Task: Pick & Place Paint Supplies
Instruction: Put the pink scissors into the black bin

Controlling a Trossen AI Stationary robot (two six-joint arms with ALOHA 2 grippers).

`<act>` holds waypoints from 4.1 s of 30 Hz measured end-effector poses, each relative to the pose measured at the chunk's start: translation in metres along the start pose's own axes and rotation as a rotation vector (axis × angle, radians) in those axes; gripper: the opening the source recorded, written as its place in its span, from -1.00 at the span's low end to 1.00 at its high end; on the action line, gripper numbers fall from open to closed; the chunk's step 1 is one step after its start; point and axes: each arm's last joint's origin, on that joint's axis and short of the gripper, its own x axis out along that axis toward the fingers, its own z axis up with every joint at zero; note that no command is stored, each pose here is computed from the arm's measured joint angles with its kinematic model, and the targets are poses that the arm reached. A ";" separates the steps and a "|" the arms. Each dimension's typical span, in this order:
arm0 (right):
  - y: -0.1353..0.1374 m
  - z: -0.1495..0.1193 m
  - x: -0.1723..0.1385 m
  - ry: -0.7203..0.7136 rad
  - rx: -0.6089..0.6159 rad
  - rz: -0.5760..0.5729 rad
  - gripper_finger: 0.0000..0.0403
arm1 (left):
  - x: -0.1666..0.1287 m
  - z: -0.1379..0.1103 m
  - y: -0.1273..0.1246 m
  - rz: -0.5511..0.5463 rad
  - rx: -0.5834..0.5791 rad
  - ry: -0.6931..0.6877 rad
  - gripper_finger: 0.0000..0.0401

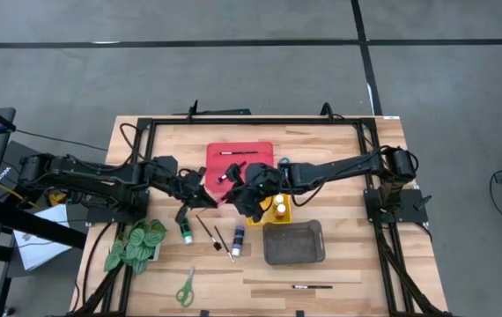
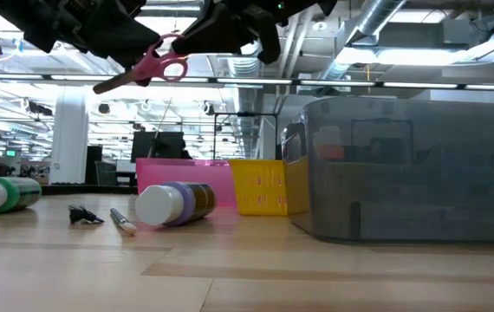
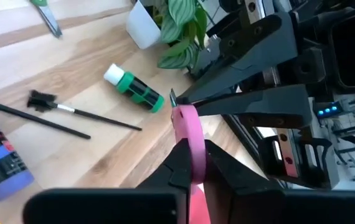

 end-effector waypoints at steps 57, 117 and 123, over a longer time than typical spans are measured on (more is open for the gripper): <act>-0.011 0.000 -0.093 0.128 0.659 -0.224 -0.93 | -0.048 0.045 -0.001 0.613 0.438 -0.360 -0.53; 0.246 -0.020 -0.161 0.139 1.705 -0.095 -0.93 | -0.057 0.043 0.021 0.746 0.385 -0.326 -0.53; 0.245 -0.022 -0.160 0.166 1.706 -0.083 -0.88 | -0.057 0.043 0.021 0.746 0.385 -0.325 -0.53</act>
